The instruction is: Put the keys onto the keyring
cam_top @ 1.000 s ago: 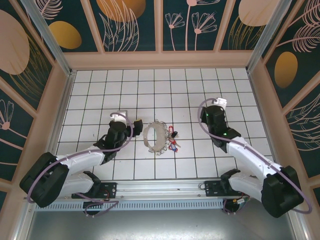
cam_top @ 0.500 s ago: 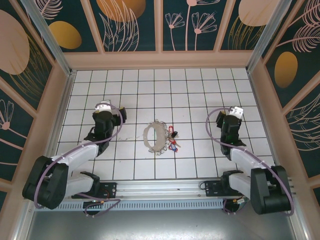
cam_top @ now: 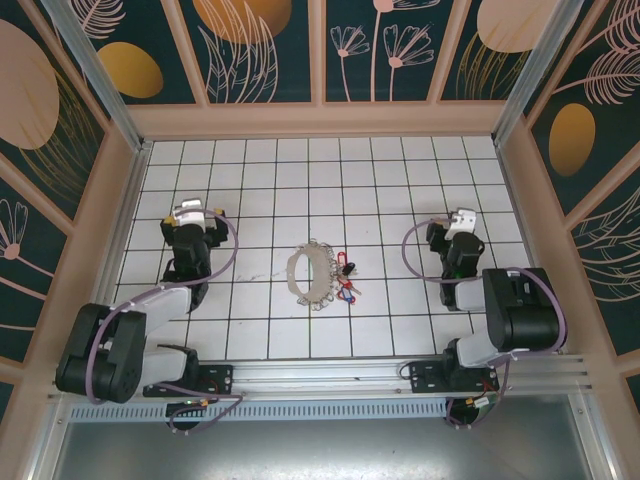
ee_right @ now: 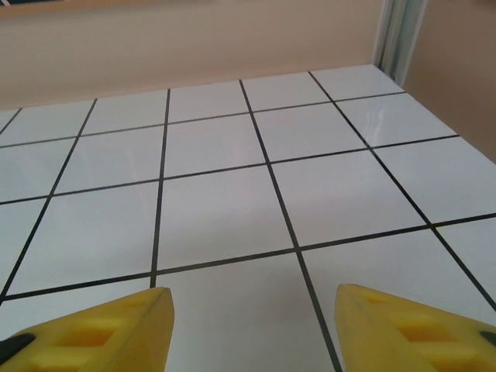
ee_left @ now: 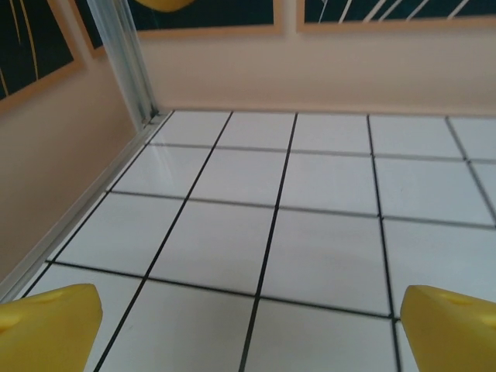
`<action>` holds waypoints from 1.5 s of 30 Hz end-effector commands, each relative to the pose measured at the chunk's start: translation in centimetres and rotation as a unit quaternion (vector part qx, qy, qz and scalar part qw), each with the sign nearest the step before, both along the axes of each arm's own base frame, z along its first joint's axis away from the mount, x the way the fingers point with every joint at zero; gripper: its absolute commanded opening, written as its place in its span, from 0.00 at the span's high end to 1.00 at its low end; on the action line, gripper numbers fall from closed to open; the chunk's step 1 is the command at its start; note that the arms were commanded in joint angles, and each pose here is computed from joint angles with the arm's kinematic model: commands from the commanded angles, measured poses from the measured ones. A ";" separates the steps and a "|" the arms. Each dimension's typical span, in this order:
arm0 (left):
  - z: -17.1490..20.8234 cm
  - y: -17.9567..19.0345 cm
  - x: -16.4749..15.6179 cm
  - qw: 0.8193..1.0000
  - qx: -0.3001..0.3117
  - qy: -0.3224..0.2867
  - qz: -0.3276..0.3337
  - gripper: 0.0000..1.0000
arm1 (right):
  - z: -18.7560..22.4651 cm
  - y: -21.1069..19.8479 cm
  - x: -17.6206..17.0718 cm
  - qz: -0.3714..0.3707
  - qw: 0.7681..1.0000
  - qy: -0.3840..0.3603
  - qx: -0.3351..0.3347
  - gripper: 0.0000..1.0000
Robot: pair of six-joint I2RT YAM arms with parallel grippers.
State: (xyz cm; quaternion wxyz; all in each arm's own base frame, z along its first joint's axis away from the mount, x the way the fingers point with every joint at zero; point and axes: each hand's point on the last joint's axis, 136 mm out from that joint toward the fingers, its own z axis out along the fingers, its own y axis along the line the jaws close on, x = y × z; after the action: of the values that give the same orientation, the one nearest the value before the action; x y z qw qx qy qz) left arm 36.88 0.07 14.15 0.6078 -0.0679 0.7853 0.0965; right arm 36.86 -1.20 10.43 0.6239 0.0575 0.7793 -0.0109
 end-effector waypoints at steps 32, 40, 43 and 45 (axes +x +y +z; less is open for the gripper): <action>-0.5 0.7 0.6 0.991 -0.046 -0.089 -0.084 0.01 | 1.7 0.0 0.7 0.018 0.999 -0.042 0.023 0.01; -0.5 2.0 0.7 0.994 -0.051 -0.089 -0.045 0.01 | 1.7 -0.1 0.8 0.018 0.999 -0.042 0.024 0.01; -0.5 1.9 0.7 0.994 -0.051 -0.088 -0.045 0.01 | 1.7 0.0 0.8 0.019 0.999 -0.042 0.023 0.01; -0.6 2.0 0.7 0.994 -0.051 -0.088 -0.045 0.01 | 1.7 0.0 0.8 0.019 0.999 -0.042 0.023 0.01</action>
State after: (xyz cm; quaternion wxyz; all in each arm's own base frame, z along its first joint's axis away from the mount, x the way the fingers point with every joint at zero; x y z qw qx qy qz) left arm 37.20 1.60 12.90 0.6655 -0.0611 0.7436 0.0219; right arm 37.19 -1.50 11.14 0.6402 0.0591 0.7659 0.0083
